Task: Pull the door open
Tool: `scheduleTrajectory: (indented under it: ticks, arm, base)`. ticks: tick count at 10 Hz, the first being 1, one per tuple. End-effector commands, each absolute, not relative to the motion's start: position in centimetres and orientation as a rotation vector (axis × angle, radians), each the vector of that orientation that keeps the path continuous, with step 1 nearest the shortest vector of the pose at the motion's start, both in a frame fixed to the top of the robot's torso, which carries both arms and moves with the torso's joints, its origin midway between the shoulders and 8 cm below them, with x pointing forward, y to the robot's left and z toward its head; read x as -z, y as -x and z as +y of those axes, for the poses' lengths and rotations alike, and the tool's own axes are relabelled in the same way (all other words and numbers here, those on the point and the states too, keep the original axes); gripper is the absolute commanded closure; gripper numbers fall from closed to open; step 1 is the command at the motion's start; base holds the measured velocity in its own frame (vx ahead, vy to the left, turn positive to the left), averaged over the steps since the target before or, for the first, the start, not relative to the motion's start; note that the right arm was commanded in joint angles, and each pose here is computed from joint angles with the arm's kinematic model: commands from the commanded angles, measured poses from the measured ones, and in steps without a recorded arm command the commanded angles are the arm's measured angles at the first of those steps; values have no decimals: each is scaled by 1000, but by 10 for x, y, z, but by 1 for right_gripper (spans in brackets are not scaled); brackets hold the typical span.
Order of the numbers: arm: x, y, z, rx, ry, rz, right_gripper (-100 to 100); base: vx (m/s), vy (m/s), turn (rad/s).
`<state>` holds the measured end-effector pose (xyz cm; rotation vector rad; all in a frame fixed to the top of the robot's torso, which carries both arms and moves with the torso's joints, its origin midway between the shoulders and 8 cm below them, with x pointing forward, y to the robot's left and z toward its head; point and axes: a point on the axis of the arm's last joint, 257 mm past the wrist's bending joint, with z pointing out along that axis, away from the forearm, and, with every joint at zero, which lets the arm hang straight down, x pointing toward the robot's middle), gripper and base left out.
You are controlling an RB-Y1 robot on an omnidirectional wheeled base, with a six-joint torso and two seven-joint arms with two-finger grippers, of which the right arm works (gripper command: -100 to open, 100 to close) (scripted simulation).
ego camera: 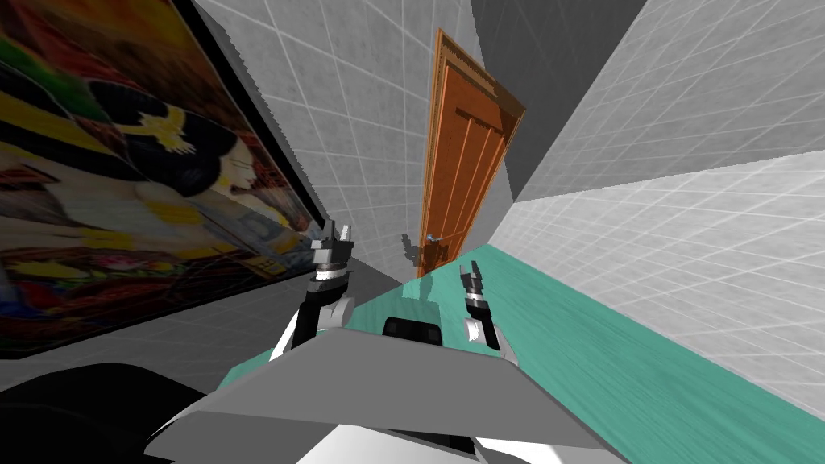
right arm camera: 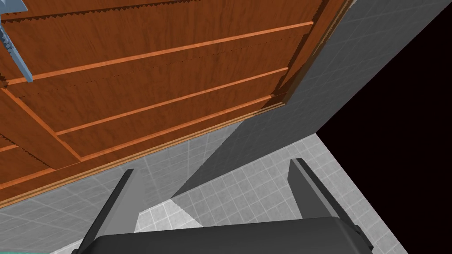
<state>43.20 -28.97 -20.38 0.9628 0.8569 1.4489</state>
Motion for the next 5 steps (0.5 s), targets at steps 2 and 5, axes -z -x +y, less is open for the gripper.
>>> scheduleTrajectory:
  ticks: [2,5]
  arm:
    - [219,-440,-292,-1451,-986,879,-100]
    - [238,-445,-293,-1446,-1015,903,-100]
  base:
    - [41,-65,171]
    - [50,-65,128]
